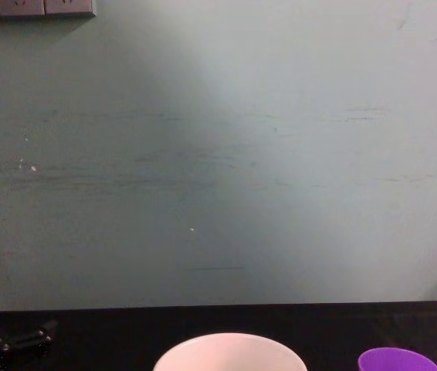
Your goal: Pick up the cup and pour the mung beans from the cup into the bowl.
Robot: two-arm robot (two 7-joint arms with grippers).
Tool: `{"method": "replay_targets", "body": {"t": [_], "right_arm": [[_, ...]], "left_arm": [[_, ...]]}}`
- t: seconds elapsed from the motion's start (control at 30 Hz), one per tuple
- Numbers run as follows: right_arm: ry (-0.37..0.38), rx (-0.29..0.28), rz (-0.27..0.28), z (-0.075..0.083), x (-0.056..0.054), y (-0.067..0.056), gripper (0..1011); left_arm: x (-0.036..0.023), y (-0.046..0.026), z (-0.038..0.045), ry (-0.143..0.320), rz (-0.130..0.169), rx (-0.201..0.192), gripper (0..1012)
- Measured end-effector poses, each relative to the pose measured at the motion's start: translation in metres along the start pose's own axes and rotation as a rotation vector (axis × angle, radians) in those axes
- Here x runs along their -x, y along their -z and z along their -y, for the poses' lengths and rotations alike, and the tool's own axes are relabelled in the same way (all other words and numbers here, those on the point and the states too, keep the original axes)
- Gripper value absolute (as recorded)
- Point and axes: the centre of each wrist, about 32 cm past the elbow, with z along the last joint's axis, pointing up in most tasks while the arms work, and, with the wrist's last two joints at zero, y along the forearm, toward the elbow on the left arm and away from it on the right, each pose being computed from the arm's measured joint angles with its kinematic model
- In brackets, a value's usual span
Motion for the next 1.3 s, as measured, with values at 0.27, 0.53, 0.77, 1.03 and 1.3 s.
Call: {"method": "replay_targets", "body": {"t": [0.27, 0.53, 0.77, 1.03, 1.3], "right_arm": [[0.0, 0.0, 0.0, 0.0, 0.0, 0.0, 1003], [0.0, 0.0, 0.0, 0.0, 0.0, 0.0, 1003], [0.0, 0.0, 0.0, 0.0, 0.0, 0.0, 1003], [0.0, 0.0, 0.0, 0.0, 0.0, 0.0, 1002], [0.0, 0.0, 0.0, 0.0, 0.0, 0.0, 1003]], "left_arm": [[0.0, 0.0, 0.0, 0.0, 0.0, 0.0, 1000], [0.0, 0.0, 0.0, 0.0, 0.0, 0.0, 1000], [0.0, 0.0, 0.0, 0.0, 0.0, 0.0, 1000], [0.0, 0.0, 0.0, 0.0, 0.0, 0.0, 1000], [0.0, 0.0, 0.0, 0.0, 0.0, 0.0, 1000]]}}
